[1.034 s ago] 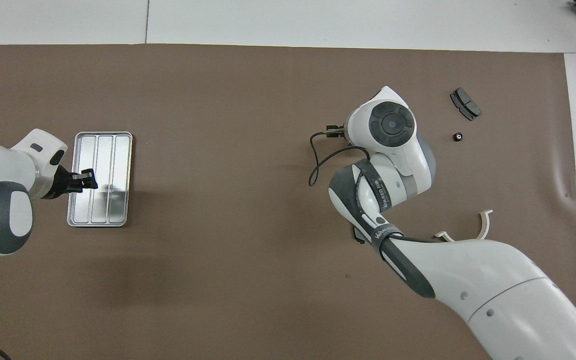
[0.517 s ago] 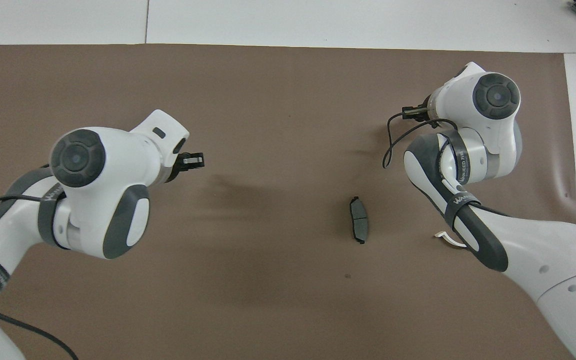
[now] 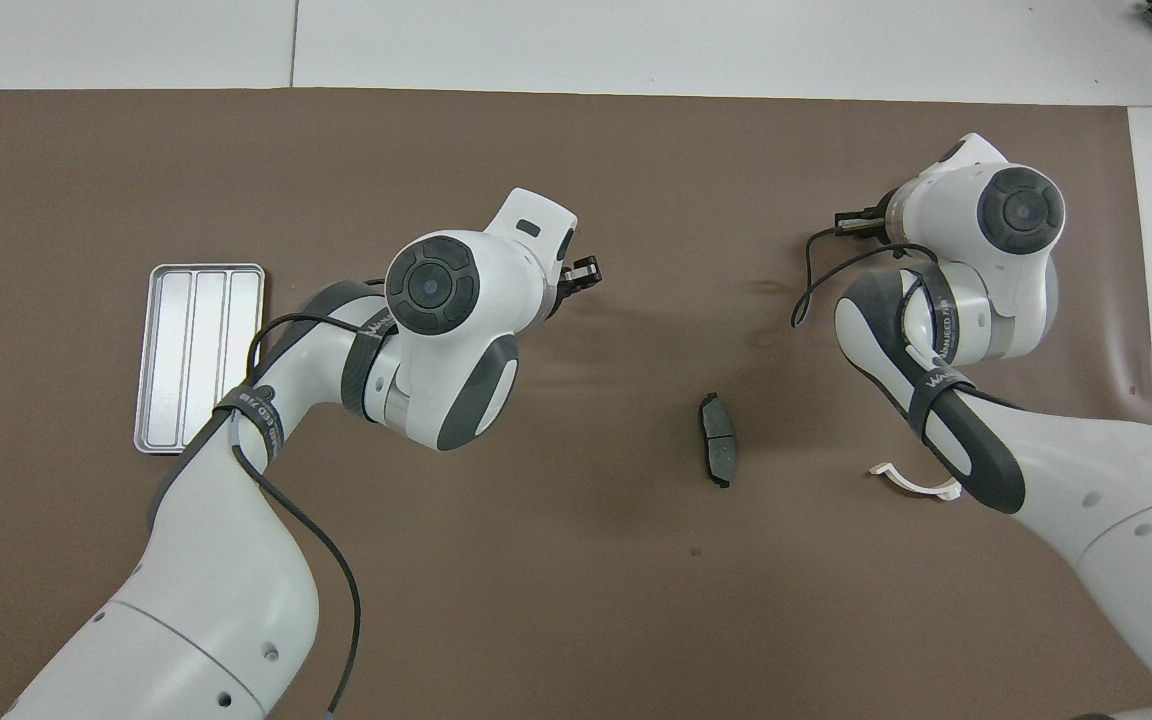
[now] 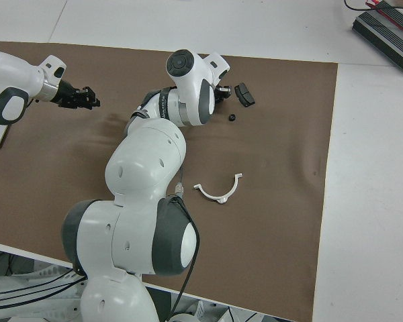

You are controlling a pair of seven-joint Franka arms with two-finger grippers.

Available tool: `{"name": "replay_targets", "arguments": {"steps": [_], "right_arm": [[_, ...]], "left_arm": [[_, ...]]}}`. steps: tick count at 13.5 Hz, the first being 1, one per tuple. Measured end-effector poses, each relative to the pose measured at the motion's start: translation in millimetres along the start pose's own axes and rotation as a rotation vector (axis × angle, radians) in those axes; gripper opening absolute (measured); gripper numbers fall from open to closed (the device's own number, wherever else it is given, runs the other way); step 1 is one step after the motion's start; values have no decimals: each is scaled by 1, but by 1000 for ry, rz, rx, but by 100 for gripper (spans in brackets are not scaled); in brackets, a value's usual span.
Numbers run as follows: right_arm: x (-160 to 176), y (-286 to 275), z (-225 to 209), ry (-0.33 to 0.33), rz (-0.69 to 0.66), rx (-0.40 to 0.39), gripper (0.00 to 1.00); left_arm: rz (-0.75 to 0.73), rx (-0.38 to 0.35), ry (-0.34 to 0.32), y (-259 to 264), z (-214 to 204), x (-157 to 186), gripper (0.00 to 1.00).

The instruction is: Place bearing gear from tray to pile

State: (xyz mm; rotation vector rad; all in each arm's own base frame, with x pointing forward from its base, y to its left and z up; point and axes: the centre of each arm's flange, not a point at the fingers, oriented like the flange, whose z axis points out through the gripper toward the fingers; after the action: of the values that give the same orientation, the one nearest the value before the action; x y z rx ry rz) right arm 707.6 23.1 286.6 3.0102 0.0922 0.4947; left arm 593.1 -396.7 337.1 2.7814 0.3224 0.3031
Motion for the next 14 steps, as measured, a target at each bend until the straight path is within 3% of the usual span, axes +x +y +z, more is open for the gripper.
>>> {"name": "replay_targets", "arguments": {"steps": [2,4,6,8,11,12,14], "right_arm": [[2,-5,-2,5,-8,5,64],[3,-19,-4,9,-23,18,65],[7,-46,-11,22,-34,42,65],[8,-99,-22,36,-15,72,64],[1,-177,-38,47,16,113,65],[-2,-197,-43,49,29,125,65],[-11,-234,-52,46,51,145,69]], "left_arm": [[16,4,-22,9,26,-17,34],[24,-2,-36,27,39,-39,34],[23,-3,-35,32,34,-36,39],[17,2,-20,32,25,-22,56],[6,41,-15,16,-6,12,94],[23,54,-17,5,-26,27,100],[101,91,-33,-29,-73,59,100]]}}
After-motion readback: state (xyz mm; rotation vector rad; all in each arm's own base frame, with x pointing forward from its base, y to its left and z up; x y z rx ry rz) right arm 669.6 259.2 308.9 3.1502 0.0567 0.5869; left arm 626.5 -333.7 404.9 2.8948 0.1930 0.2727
